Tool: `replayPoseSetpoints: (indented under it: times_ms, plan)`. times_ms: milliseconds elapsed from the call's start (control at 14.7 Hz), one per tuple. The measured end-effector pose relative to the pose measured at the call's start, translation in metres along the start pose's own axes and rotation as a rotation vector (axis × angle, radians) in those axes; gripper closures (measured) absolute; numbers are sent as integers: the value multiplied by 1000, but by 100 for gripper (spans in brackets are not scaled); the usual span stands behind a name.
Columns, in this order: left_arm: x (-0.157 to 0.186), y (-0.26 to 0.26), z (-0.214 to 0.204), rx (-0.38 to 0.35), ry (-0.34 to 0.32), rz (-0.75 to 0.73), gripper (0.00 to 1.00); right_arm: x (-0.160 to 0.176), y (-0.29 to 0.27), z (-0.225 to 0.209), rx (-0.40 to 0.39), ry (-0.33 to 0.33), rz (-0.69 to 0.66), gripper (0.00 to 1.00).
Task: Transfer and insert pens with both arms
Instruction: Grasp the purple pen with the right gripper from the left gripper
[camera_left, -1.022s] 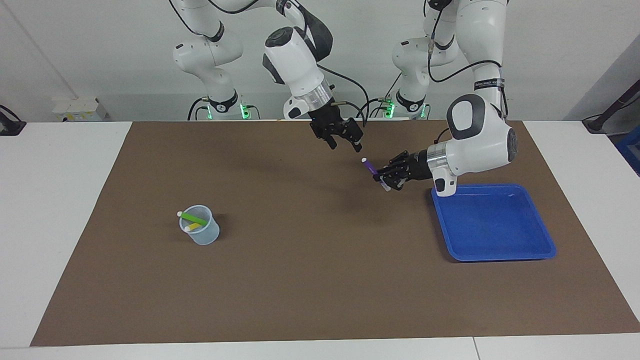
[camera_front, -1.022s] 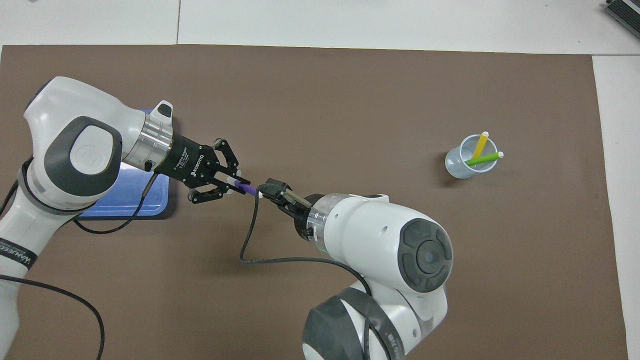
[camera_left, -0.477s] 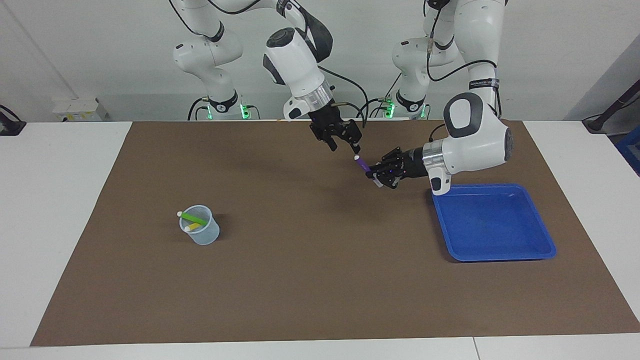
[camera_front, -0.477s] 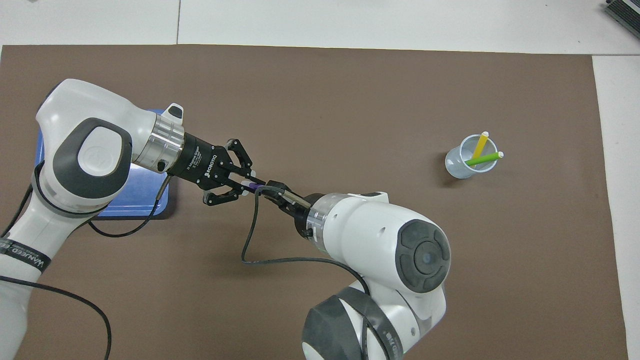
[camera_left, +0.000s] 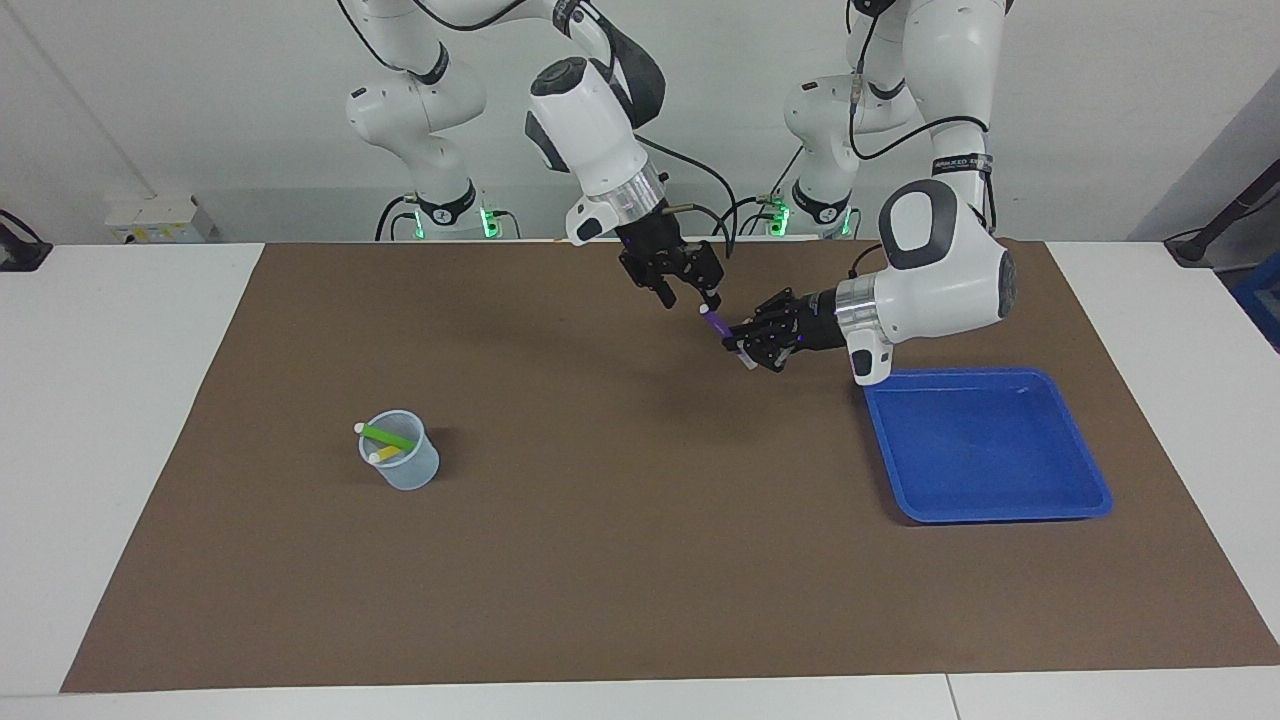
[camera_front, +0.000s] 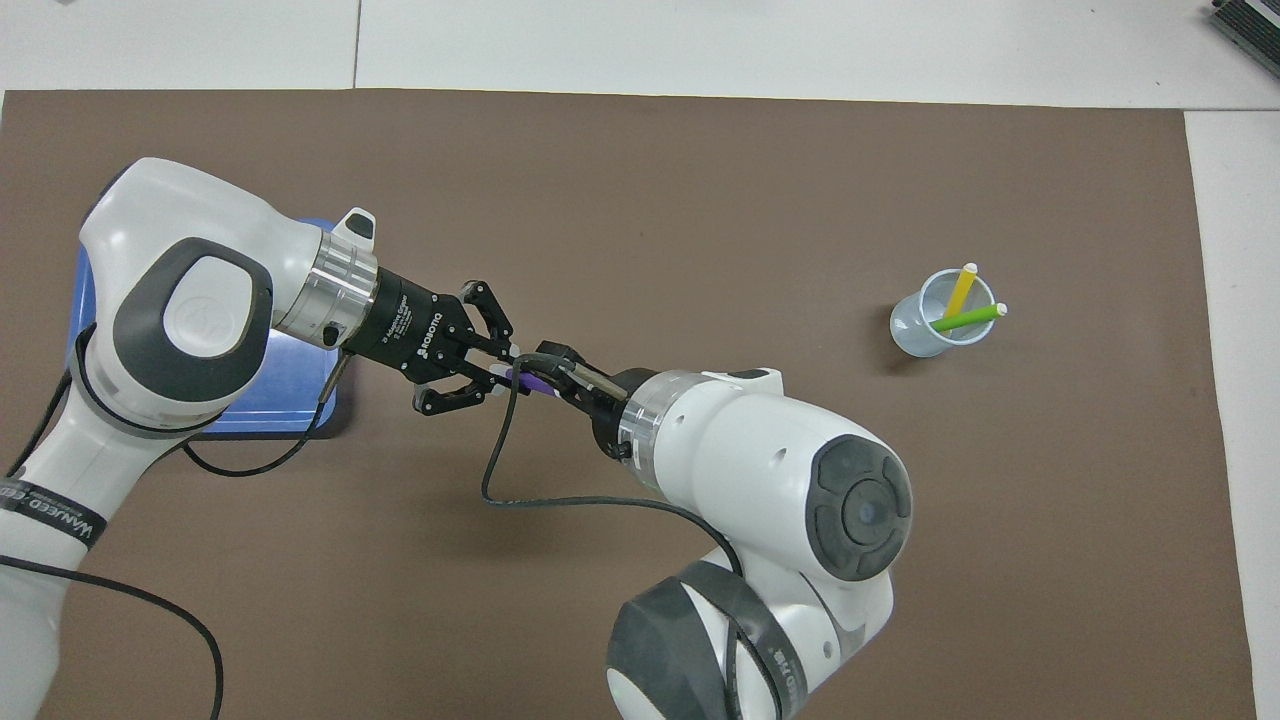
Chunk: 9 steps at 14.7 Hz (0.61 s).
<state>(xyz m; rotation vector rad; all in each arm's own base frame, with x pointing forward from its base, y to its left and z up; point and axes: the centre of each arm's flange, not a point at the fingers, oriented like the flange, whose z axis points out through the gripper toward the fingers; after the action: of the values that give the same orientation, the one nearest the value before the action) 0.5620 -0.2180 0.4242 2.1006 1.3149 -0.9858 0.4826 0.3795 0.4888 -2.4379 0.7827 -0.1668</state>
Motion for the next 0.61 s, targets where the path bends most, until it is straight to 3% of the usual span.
replayPoseSetpoints:
  times_ms: [204,273,341,613]
  plan:
    - [-2,0,2,3,0,3,83,1,-1,2,2,0,-3,29]
    - [-2,0,2,3,-1,3,83,2,-1,3,1,0,-3,36]
    - [-2,0,2,3,-1,3,83,2,-1,3,2,0,-2,49]
    - [-5,1,3,-2,-14,-5,83,2,-2,3,3,0,-2,55]
